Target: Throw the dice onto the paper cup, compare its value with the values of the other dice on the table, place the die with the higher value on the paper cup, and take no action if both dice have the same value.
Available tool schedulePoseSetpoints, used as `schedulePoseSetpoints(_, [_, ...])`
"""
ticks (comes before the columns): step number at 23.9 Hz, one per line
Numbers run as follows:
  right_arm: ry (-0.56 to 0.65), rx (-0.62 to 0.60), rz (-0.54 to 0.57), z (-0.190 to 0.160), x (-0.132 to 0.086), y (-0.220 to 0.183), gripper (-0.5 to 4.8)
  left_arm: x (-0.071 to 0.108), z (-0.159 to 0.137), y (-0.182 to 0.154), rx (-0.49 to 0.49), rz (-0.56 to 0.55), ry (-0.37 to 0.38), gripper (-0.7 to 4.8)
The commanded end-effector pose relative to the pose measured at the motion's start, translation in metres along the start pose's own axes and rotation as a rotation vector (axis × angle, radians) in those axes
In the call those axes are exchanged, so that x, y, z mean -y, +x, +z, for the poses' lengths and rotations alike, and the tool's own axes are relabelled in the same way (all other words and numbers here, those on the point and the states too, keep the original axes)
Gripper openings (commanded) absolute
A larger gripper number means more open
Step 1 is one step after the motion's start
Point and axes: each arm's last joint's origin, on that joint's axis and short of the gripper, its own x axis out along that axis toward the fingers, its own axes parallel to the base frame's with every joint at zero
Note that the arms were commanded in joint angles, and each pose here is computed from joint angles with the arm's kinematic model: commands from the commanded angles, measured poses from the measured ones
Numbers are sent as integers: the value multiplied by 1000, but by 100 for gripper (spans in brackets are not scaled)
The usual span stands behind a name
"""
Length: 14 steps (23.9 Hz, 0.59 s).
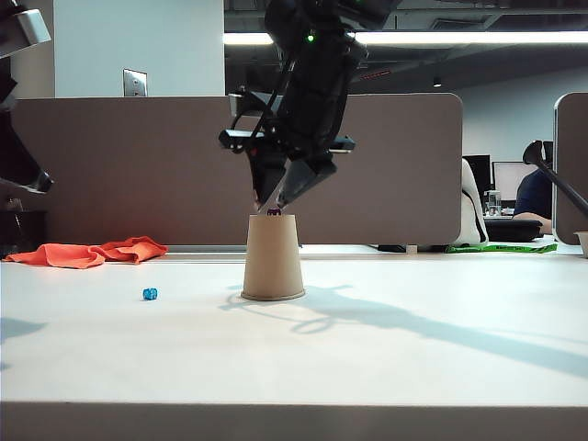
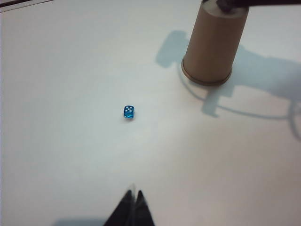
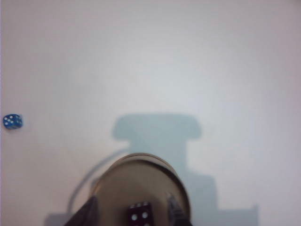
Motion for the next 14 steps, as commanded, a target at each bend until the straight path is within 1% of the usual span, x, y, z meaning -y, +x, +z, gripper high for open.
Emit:
schedulePoseSetpoints(1, [-2, -4, -28, 0, 0, 2, 186, 0, 3, -1, 17, -1, -12, -6])
schedulePoseSetpoints(11, [-3, -10, -27, -1, -1, 3, 184, 0, 3, -1, 17, -1, -12, -6])
schedulePoseSetpoints(14, [-3, -18, -26, -2, -1, 3, 166, 0, 3, -1, 17, -1, -12, -6])
